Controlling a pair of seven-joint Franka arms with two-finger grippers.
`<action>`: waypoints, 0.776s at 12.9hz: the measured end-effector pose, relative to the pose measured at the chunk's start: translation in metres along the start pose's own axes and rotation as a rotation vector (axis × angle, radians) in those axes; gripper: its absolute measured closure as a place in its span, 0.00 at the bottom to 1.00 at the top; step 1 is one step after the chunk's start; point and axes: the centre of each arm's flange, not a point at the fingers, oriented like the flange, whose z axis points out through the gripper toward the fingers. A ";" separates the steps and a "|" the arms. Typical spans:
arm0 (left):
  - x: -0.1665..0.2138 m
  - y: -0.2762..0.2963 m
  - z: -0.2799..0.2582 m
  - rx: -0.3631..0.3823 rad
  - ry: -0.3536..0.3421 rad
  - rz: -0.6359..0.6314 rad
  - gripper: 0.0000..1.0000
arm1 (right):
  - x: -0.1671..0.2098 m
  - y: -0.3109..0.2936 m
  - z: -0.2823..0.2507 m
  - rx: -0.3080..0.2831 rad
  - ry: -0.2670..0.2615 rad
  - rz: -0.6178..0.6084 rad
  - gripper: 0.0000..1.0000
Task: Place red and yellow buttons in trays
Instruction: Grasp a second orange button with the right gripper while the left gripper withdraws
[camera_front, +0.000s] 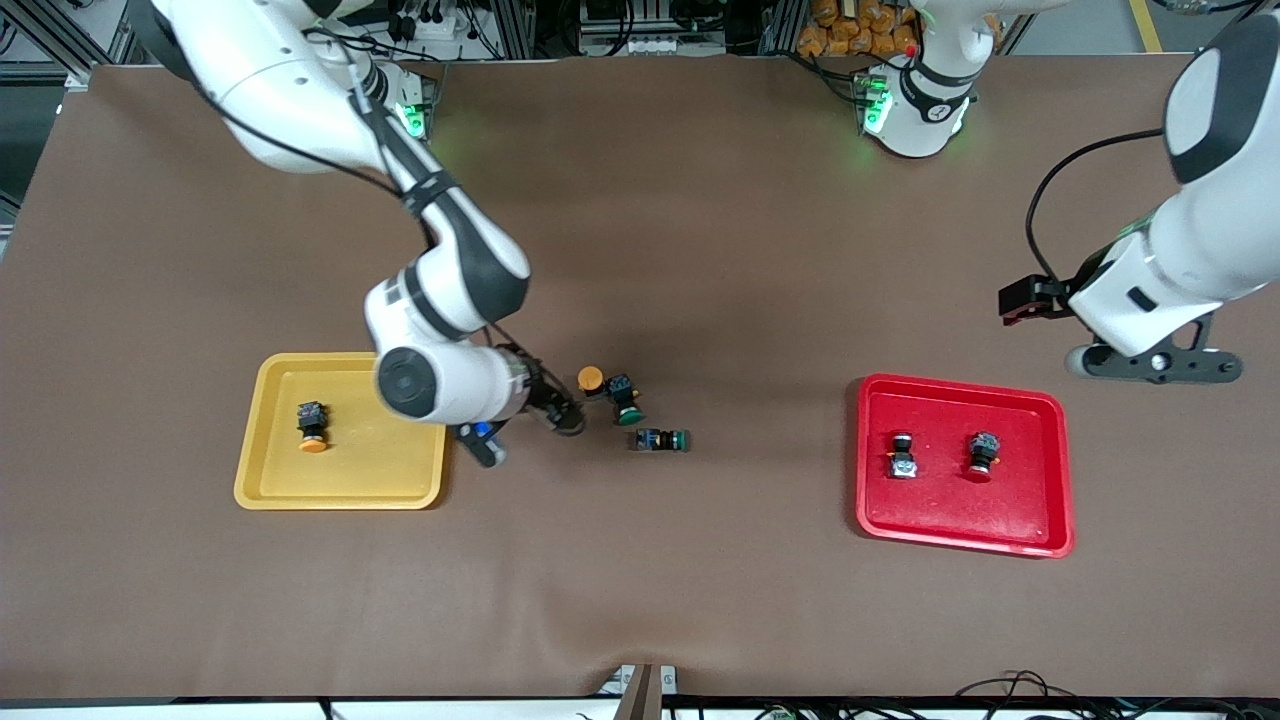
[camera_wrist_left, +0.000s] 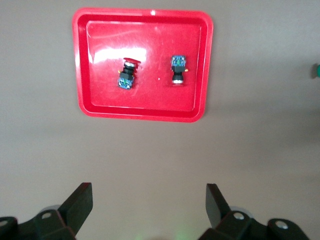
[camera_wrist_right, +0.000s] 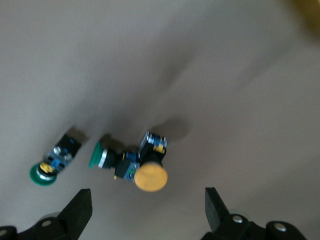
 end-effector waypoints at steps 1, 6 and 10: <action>-0.006 -0.002 -0.017 -0.017 0.023 -0.005 0.00 | -0.007 -0.001 0.007 -0.011 0.006 0.002 0.00; -0.067 -0.029 -0.073 -0.048 0.075 -0.065 0.00 | -0.024 -0.002 0.040 -0.016 0.092 0.023 0.00; -0.085 -0.018 -0.042 -0.031 0.052 -0.064 0.00 | -0.038 -0.003 0.064 -0.022 0.118 0.017 0.00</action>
